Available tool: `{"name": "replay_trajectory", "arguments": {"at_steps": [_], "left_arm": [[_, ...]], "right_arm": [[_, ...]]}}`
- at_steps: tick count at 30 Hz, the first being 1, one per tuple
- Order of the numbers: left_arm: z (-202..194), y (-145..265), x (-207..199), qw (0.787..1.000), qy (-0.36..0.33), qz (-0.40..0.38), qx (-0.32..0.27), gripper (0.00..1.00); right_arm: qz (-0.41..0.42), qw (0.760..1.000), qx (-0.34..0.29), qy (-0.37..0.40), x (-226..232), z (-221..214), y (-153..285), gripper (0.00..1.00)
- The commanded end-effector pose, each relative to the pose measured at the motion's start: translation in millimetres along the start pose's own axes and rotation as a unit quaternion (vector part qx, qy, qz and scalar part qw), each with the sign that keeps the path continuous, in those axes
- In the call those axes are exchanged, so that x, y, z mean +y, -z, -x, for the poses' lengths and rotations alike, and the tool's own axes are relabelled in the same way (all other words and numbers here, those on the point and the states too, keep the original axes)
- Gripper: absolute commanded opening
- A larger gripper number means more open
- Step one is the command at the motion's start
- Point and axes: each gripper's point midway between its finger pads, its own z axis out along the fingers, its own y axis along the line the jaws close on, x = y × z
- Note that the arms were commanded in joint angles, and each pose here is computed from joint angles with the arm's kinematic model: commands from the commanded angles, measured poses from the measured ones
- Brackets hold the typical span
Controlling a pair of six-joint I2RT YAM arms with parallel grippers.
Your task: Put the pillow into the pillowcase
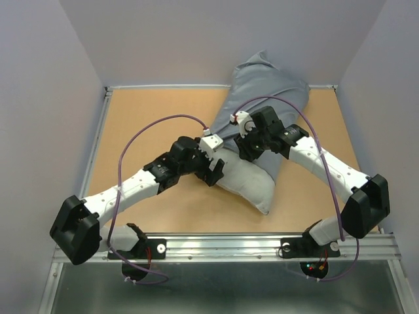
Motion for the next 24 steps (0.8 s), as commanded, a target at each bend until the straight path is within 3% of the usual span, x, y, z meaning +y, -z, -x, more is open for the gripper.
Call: {"name": "replay_trajectory", "arguments": {"at_steps": [1, 4, 6, 8, 10, 12, 14, 15, 16, 17, 18, 20, 21, 22, 24], "left_arm": [[32, -9, 9, 0.998, 0.024, 0.031, -0.044, 0.99], [32, -18, 13, 0.998, 0.035, 0.04, -0.042, 0.97], [35, -24, 21, 0.996, 0.038, 0.059, -0.052, 0.91], [39, -29, 30, 0.994, 0.036, 0.082, -0.059, 0.81], [42, -35, 34, 0.994, 0.035, 0.086, -0.065, 0.73], [45, -40, 34, 0.993, 0.036, 0.083, -0.074, 0.65], [62, -40, 40, 0.99, 0.048, 0.083, -0.105, 0.44], [75, -39, 48, 0.987, 0.061, 0.092, -0.121, 0.07], [89, -34, 71, 0.979, 0.088, 0.113, -0.144, 0.0], [104, -30, 85, 0.973, 0.106, 0.124, -0.163, 0.0], [138, -22, 103, 0.963, 0.123, 0.132, -0.2, 0.0], [177, -4, 129, 0.943, 0.17, 0.144, -0.246, 0.0], [196, 7, 145, 0.934, 0.17, 0.16, -0.269, 0.0], [231, 25, 146, 0.925, 0.152, 0.166, -0.308, 0.0], [244, 30, 149, 0.921, 0.129, 0.173, -0.325, 0.0]], "right_arm": [[-0.032, 0.999, -0.031, 0.01, -9, 20, 12, 0.32], [-0.029, 0.998, -0.056, 0.004, -5, 33, 27, 0.17], [-0.028, 0.998, -0.058, 0.008, -4, 35, 30, 0.02], [-0.022, 0.998, -0.062, 0.005, -1, 38, 35, 0.01], [0.035, 0.996, -0.084, -0.011, 21, 51, 45, 0.0], [0.15, 0.981, -0.125, -0.015, 64, 79, 69, 0.01], [0.244, 0.957, -0.146, -0.05, 96, 102, 94, 0.01], [0.302, 0.935, -0.18, -0.044, 113, 129, 113, 0.0], [0.329, 0.922, -0.182, -0.095, 121, 144, 124, 0.0], [0.346, 0.913, -0.189, -0.108, 122, 158, 125, 0.0], [0.361, 0.898, -0.239, -0.08, 127, 191, 156, 0.01], [0.381, 0.88, -0.269, -0.09, 130, 225, 186, 0.01], [0.388, 0.875, -0.274, -0.094, 127, 239, 186, 0.01], [0.39, 0.866, -0.305, -0.076, 128, 257, 213, 0.01], [0.386, 0.868, -0.298, -0.093, 121, 255, 207, 0.0]]}}
